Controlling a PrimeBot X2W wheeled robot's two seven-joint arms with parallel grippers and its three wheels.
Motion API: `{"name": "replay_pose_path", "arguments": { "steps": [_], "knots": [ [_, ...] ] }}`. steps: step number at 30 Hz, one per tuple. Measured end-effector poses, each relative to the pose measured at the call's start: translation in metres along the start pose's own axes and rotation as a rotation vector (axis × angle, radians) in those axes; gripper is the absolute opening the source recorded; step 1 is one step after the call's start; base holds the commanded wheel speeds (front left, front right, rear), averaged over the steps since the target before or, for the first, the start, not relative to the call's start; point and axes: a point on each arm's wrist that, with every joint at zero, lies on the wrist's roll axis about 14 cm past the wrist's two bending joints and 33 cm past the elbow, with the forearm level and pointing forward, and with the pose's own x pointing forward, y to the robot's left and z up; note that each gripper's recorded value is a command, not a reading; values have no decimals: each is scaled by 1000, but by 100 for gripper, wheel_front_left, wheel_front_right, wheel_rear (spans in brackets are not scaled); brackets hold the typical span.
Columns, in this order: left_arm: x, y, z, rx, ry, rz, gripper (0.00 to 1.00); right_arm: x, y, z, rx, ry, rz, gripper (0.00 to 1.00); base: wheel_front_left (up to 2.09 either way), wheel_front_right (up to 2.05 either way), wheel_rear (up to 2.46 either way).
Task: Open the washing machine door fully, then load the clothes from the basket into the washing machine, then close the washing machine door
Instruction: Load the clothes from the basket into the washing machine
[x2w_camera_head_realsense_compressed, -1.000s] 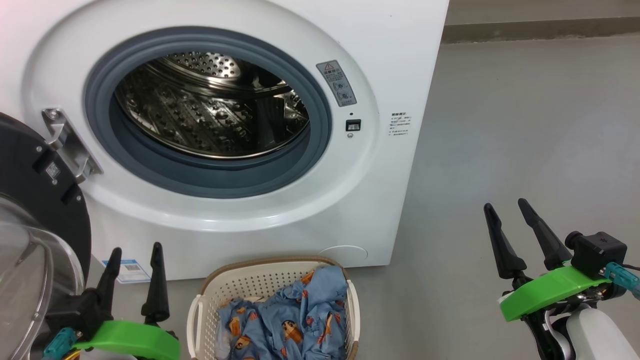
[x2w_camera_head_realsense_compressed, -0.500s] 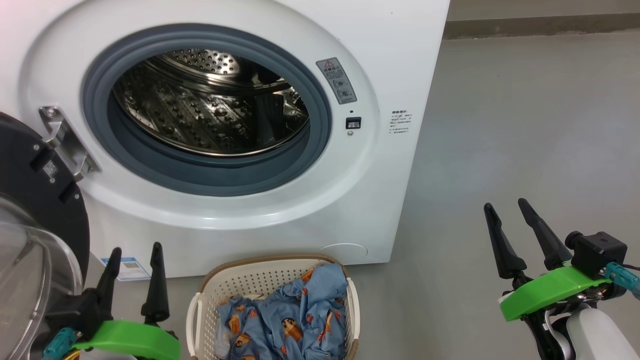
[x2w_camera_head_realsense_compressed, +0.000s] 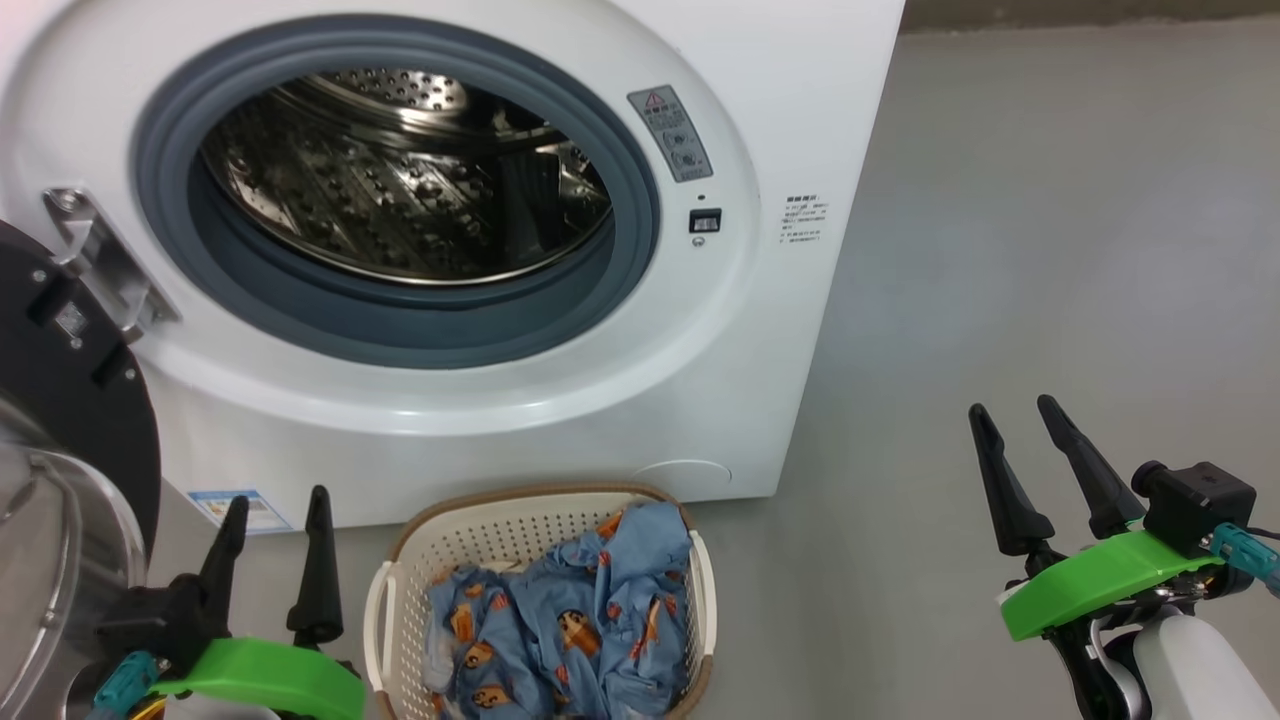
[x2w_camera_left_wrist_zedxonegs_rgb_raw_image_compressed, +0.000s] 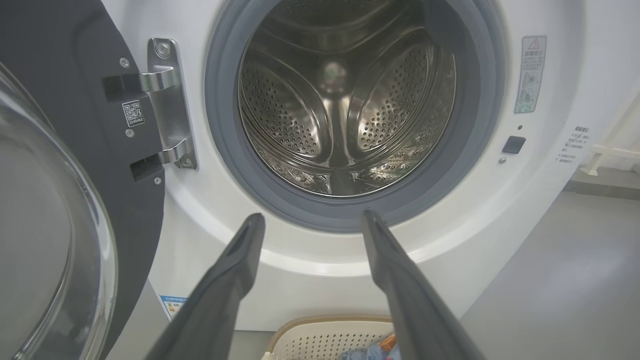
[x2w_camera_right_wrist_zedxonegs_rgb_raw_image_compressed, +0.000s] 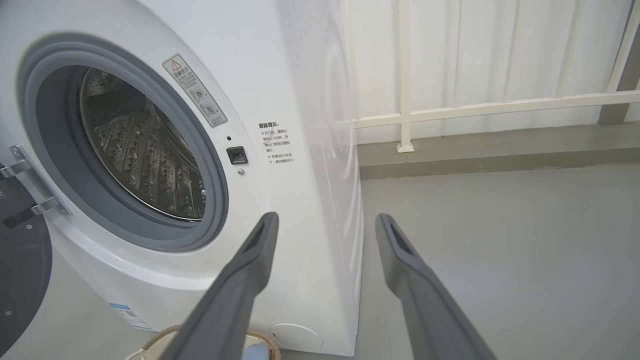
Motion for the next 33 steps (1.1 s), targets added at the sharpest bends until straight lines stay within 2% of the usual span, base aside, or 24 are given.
{"name": "replay_pose_path", "arguments": {
  "steps": [15,25,33],
  "knots": [
    [30,-11,-51,-33,138,-54,100,17,-15,-32,19,75,-38,100,0,0,0],
    [53,-23,-110,-63,291,-109,100,29,-31,-59,32,128,-81,100,0,0,0],
    [57,-33,-172,-79,485,-167,100,38,-44,-80,50,162,-126,100,0,0,0]
  ]
}}
